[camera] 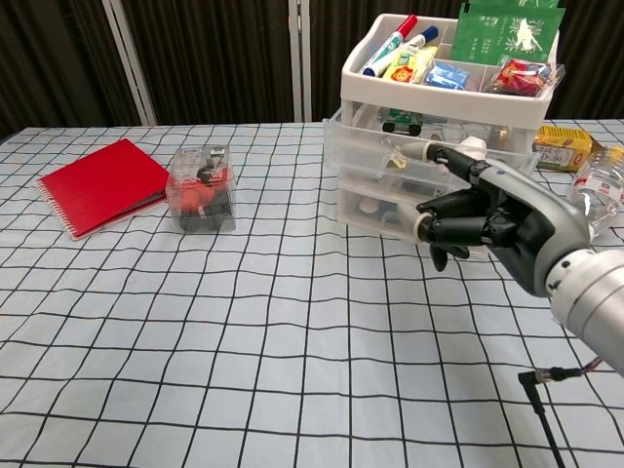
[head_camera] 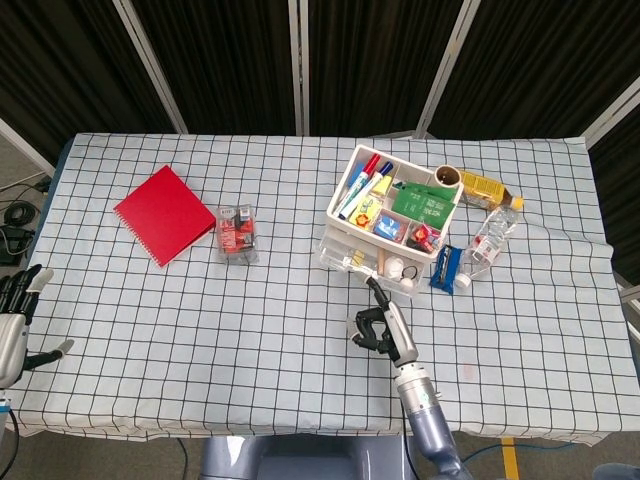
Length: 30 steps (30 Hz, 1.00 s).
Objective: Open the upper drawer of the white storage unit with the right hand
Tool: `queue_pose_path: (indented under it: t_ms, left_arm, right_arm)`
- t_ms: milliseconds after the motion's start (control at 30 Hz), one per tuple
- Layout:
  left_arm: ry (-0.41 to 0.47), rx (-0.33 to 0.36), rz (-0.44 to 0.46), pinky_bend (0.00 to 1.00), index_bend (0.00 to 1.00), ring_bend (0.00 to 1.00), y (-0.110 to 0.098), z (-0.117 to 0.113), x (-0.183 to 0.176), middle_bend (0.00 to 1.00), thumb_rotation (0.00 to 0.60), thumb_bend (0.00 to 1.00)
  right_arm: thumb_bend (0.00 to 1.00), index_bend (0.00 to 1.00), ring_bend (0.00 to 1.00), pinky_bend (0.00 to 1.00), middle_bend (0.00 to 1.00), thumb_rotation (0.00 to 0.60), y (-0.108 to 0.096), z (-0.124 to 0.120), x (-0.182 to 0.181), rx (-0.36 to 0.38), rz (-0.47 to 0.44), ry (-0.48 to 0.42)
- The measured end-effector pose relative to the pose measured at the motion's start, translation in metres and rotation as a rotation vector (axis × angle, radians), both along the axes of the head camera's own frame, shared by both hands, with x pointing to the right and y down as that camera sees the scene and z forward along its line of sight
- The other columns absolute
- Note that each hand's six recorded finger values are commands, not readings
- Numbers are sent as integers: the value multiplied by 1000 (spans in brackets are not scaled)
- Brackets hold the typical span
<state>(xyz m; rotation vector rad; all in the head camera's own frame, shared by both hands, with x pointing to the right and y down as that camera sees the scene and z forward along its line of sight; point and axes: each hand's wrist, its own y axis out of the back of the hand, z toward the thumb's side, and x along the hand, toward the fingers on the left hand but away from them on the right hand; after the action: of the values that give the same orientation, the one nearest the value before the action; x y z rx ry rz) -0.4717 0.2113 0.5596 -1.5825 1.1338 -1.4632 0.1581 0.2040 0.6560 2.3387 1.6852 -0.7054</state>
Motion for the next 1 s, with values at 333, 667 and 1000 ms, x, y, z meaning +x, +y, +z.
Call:
queue_pose_path:
  t_ms: [333,667,1000]
  left_arm:
    - [7,-9,9,0,0,0,1,0,2,0,600,65]
    - [8,-8,9,0,0,0,1,0,2,0,600,68]
    - [5,0,11,0,0,0,2,-2,3,0,600,69]
  right_arm:
    - [366,133,867,701,877,600,1,-24,11,150,-66,128]
    - [289,165,867,701,877,600,-13,-35,37,164,-237,428]
    - [324,171,872,701,885,600,-24,-58,62,176,-349,603]
